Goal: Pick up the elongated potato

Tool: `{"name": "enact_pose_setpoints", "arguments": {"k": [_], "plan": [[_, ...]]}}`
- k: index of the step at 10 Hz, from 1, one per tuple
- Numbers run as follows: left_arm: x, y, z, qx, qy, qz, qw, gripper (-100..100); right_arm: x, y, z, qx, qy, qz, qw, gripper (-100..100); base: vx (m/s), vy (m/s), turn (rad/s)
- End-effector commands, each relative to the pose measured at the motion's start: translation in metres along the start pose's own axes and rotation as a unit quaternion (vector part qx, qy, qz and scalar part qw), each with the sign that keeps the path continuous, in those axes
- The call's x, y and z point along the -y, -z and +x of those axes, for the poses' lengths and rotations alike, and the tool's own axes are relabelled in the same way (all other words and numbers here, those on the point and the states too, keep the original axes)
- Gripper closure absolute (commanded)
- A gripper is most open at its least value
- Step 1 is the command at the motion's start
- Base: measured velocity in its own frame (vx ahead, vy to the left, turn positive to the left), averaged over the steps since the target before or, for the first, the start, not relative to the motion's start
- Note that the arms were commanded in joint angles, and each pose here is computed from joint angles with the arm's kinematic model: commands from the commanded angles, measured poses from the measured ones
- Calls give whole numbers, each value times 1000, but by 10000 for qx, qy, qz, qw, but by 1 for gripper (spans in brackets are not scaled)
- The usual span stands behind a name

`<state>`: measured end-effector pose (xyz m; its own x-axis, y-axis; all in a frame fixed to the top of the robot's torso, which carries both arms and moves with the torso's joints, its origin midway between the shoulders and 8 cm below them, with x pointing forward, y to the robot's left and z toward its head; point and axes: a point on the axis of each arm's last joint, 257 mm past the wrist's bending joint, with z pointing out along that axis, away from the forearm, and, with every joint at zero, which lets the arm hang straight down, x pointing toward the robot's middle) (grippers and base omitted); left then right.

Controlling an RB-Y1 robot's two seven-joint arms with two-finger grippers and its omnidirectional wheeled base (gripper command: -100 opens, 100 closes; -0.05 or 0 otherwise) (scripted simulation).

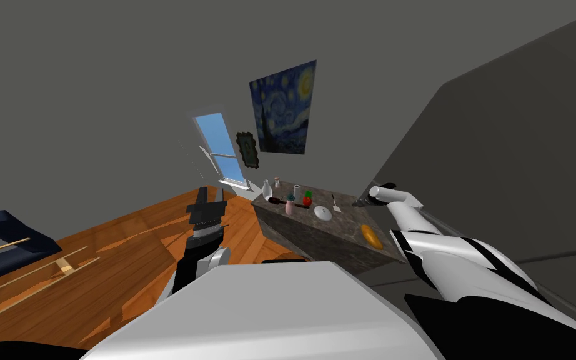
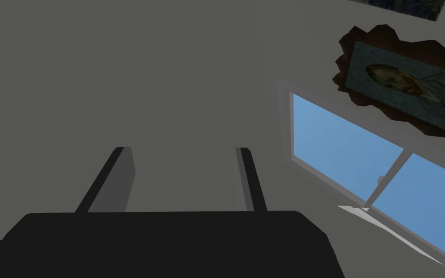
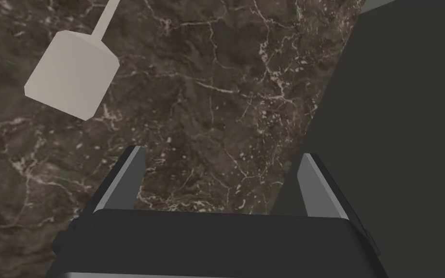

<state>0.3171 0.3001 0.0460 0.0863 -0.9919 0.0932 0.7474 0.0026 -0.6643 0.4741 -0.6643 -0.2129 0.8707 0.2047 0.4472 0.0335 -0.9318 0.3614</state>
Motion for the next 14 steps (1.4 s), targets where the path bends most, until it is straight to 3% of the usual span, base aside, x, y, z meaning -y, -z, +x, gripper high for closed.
{"name": "enact_pose_setpoints", "arguments": {"k": [1,2,3,5,7,9,11,12,14], "plan": [[0,0,0,0,0,0,10000,0,-1,1,-10,143,-183,78,9997,-100,28,36,-19],[0,0,0,0,0,0,10000,0,-6,6,-24,351,-474,179,9981,-100,27,43,-13],[0,0,0,0,0,0,10000,0,-6,4,-27,387,-503,191,9978,-100,29,34,-10],[0,0,0,0,0,0,10000,0,-14,15,-54,762,-1017,344,9913,-100,49,55,-18],[0,0,0,0,0,0,10000,0,-14,17,-76,1045,-1302,451,9849,-100,42,49,-9],[0,0,0,0,0,0,10000,0,-13,16,-82,1104,-1356,470,9835,-100,13,22,-2],[0,0,0,0,0,0,10000,0,-10,21,-116,1533,-1765,602,9704,-100,21,30,-10],[0,0,0,0,0,0,10000,0,-9,21,-121,1575,-1805,615,9689,-100,26,31,-15],[0,0,0,0,0,0,10000,0,2,22,-160,2038,-2130,749,9526,-100,27,18,-12]]}}
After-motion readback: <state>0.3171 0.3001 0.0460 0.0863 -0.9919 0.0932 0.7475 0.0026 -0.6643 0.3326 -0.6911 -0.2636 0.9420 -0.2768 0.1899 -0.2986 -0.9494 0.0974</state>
